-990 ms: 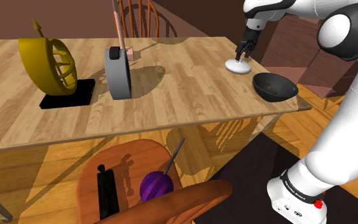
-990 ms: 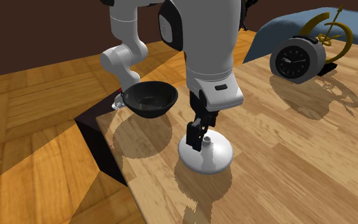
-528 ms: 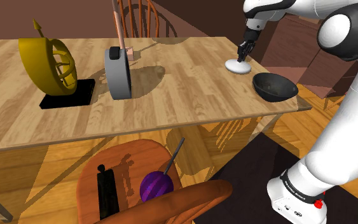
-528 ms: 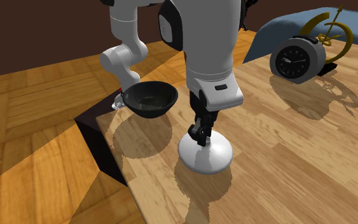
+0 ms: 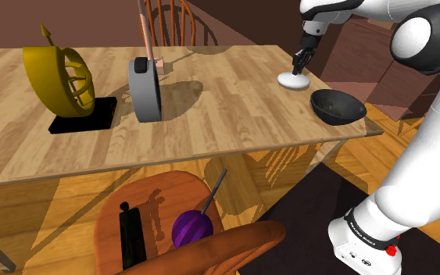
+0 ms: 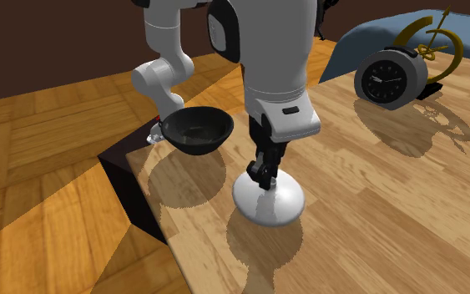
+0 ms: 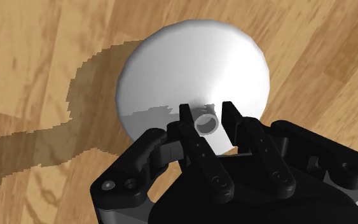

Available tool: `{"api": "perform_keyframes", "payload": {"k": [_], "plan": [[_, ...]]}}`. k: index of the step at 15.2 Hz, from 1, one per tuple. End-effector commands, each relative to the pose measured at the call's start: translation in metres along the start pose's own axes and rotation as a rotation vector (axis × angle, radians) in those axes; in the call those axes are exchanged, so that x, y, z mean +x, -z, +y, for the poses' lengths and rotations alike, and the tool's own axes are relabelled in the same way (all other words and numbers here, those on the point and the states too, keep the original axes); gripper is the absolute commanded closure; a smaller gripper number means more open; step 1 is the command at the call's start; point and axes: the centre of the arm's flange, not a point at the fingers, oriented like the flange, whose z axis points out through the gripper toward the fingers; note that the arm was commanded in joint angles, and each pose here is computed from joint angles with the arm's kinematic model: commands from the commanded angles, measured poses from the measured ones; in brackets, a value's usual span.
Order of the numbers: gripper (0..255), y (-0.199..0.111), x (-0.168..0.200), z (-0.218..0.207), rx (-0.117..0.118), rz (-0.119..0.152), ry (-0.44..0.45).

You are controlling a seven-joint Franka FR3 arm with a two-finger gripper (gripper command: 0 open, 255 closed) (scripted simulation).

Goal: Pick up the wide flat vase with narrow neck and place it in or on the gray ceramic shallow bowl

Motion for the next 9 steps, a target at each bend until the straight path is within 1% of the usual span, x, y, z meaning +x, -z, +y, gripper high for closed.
{"api": "perform_keyframes", "payload": {"k": [1,9], "plan": [[255,0.009,0.001,-0.001,0.0,0.0,0.0],[255,0.051,0.002,-0.004,0.0,0.0,0.0]]}}
